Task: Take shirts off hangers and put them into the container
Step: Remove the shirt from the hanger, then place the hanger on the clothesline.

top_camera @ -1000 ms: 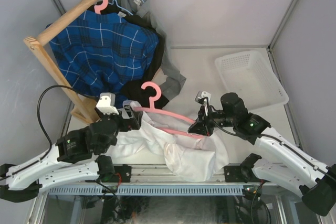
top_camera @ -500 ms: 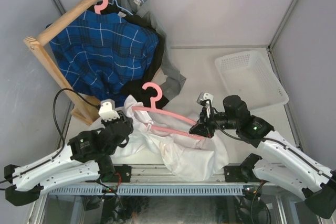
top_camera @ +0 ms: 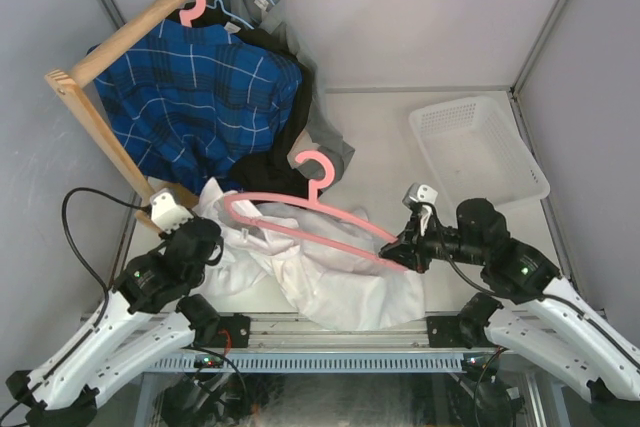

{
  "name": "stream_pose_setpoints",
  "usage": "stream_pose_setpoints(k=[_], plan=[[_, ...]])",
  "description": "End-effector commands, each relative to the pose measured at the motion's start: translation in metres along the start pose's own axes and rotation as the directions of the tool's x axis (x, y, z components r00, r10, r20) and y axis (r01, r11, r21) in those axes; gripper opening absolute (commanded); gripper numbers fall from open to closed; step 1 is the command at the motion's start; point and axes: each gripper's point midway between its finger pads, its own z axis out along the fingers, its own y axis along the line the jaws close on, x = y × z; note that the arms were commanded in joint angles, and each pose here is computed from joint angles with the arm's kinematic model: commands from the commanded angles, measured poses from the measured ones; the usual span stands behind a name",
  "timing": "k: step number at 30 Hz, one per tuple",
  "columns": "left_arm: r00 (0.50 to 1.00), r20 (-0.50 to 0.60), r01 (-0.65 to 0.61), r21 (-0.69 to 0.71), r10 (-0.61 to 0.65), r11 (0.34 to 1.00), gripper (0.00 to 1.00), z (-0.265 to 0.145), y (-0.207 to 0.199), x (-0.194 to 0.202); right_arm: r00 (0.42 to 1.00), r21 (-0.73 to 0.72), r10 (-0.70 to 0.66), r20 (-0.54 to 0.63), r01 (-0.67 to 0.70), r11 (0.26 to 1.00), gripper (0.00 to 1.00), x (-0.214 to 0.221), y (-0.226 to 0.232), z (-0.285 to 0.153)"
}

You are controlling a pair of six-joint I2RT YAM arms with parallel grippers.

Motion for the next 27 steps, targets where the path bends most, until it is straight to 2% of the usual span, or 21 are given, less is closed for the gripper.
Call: stream_pose_setpoints(k=[1,5,9,11,15,17,20,24,27], plan=[[0.999,0.037,0.015,-0.076,-0.012,0.997,0.0,0.003,0.021,-0.008,0.991,0.006,-0.056,0.125,0.056,0.998,0.0,-0.033,0.015,-0.024],[0.999,0.027,0.027,-0.064,-0.025,0.998,0.0,0.005,0.023,-0.005,0.976,-0.088,-0.117,0.185,0.135,0.987,0.0,-0.037,0.038,-0.039],[0.997,-0.076,-0.002,0.205,0.018,0.979,0.0,0.002,-0.024,0.018,0.949,0.019,-0.101,0.298,0.1,0.995,0.0,-0.064,0.025,-0.043],[0.993,-0.11,0.0,0.332,0.038,0.943,0.0,-0.002,-0.047,0.029,0.908,0.054,-0.102,0.407,0.088,0.995,0.0,-0.096,0.02,-0.042],[0.975,-0.185,-0.009,0.522,0.123,0.853,0.0,-0.017,-0.079,0.051,0.838,0.08,-0.155,0.524,0.133,0.988,0.0,-0.142,0.021,-0.037],[0.954,-0.216,-0.032,0.617,0.209,0.786,0.0,-0.029,-0.095,0.062,0.829,0.083,-0.18,0.53,0.16,0.984,0.0,-0.164,0.022,-0.027],[0.93,-0.227,-0.051,0.702,0.291,0.71,0.0,-0.045,-0.11,0.071,0.856,0.092,-0.2,0.476,0.178,0.98,0.0,-0.189,0.024,-0.004],[0.929,-0.177,-0.094,0.736,0.325,0.67,0.0,-0.054,-0.116,0.07,0.896,0.144,-0.23,0.379,0.188,0.972,0.0,-0.213,0.021,0.037],[0.928,-0.178,-0.091,0.746,0.328,0.66,0.0,-0.056,-0.12,0.071,0.918,0.158,-0.217,0.331,0.173,0.972,0.0,-0.234,0.019,0.064]])
